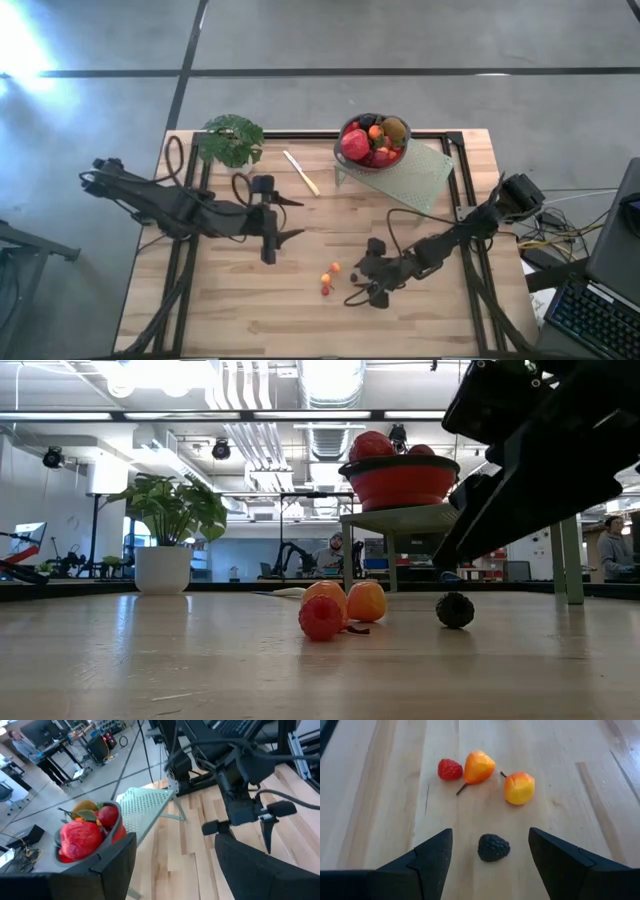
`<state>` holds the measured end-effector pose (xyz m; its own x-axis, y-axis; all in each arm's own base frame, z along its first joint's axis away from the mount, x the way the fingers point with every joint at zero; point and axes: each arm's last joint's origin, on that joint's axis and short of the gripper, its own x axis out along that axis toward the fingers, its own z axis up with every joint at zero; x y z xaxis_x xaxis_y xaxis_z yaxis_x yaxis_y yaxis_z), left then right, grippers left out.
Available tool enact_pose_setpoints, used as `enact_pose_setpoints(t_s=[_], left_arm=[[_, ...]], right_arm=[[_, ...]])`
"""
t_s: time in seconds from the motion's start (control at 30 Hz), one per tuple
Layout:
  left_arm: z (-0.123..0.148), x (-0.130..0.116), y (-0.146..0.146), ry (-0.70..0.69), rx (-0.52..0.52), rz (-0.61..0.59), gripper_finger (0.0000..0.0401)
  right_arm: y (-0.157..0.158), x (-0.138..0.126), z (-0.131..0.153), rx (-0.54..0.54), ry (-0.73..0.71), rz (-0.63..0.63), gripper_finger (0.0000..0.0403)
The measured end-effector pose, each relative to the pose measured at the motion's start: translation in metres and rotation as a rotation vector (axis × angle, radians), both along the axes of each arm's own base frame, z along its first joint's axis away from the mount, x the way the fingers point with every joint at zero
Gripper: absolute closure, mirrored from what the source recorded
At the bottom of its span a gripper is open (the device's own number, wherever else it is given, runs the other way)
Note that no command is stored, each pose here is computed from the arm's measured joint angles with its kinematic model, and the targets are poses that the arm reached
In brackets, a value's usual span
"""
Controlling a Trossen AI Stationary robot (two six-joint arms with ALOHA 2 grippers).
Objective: Pick & Place Fruit
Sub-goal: Put the blackberry into the red gray colander on the shelf
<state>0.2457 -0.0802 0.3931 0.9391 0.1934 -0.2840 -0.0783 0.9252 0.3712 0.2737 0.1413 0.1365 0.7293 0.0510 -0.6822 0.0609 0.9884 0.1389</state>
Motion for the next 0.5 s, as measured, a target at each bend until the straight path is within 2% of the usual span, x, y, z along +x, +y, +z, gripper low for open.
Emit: enact_pose_setpoints(t_s=[0.17, 0.5], left_arm=[[0.011, -0.014, 0.005, -0.042, 0.008, -0.007, 0.0128], [0.034, -0.042, 0.016, -0.138, 0.035, -0.021, 0.0128]], right_arm=[[-0.001, 0.000, -0.015, 0.009, 0.012, -0.016, 0.0151], [0.000, 0.009, -0.039, -0.009, 0.036, -0.037, 0.0132]])
